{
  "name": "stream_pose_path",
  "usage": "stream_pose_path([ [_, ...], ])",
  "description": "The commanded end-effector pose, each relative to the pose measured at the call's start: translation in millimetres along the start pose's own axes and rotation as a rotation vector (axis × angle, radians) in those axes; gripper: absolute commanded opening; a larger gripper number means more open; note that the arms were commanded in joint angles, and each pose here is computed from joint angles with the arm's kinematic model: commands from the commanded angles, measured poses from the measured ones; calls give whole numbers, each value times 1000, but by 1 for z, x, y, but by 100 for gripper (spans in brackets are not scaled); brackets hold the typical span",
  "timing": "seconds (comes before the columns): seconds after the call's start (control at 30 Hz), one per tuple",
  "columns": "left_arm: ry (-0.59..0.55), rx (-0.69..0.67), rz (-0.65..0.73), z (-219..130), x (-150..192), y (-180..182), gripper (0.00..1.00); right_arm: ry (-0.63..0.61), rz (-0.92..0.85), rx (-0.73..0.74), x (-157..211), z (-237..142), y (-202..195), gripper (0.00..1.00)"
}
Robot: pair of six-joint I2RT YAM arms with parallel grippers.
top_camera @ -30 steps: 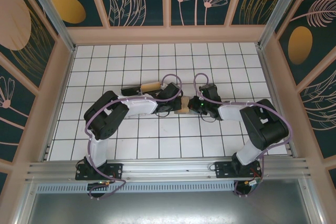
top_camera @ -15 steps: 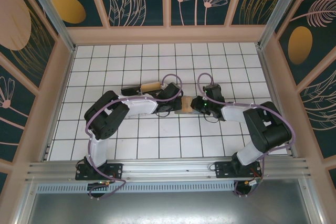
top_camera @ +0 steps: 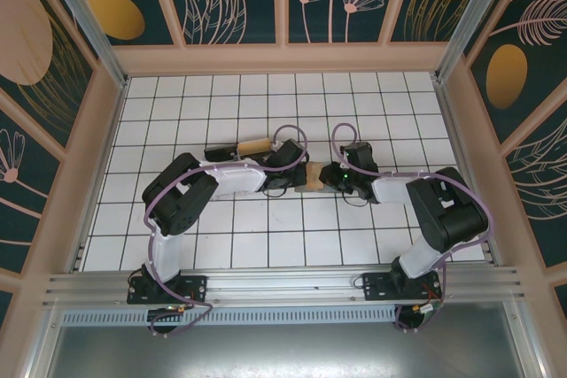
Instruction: Take the credit cards out of the card holder
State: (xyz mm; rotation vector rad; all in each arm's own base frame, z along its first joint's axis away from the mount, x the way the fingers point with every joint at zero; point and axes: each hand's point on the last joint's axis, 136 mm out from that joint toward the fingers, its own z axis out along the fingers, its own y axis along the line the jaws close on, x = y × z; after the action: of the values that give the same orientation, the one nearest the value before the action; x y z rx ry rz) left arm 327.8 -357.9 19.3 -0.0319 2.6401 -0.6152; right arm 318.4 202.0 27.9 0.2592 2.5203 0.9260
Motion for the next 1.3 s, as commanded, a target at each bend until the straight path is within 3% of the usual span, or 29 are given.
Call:
stream_pose_path([
  [0.0,50,-33,-3,9,12,10,0,5,3,28,4,-2,-12,4],
  [0.6,51,-34,1,10,12,10,0,-77,25,92,-17,-49,-48,4],
  [0.93,-6,22,19,-10,-11,-14,0,-209,-35,35,-39,-82,-22,0],
  [1.07,-110,70,30,-38,-39,-33,14,-280,-70,19,-52,-100,-9,0],
  [1.13,-173,98,32,-57,-53,-42,39,-313,-94,3,-57,-108,-1,0],
  [1.27,-301,124,17,-100,-75,-44,74,-365,-165,-34,-66,-121,20,0],
])
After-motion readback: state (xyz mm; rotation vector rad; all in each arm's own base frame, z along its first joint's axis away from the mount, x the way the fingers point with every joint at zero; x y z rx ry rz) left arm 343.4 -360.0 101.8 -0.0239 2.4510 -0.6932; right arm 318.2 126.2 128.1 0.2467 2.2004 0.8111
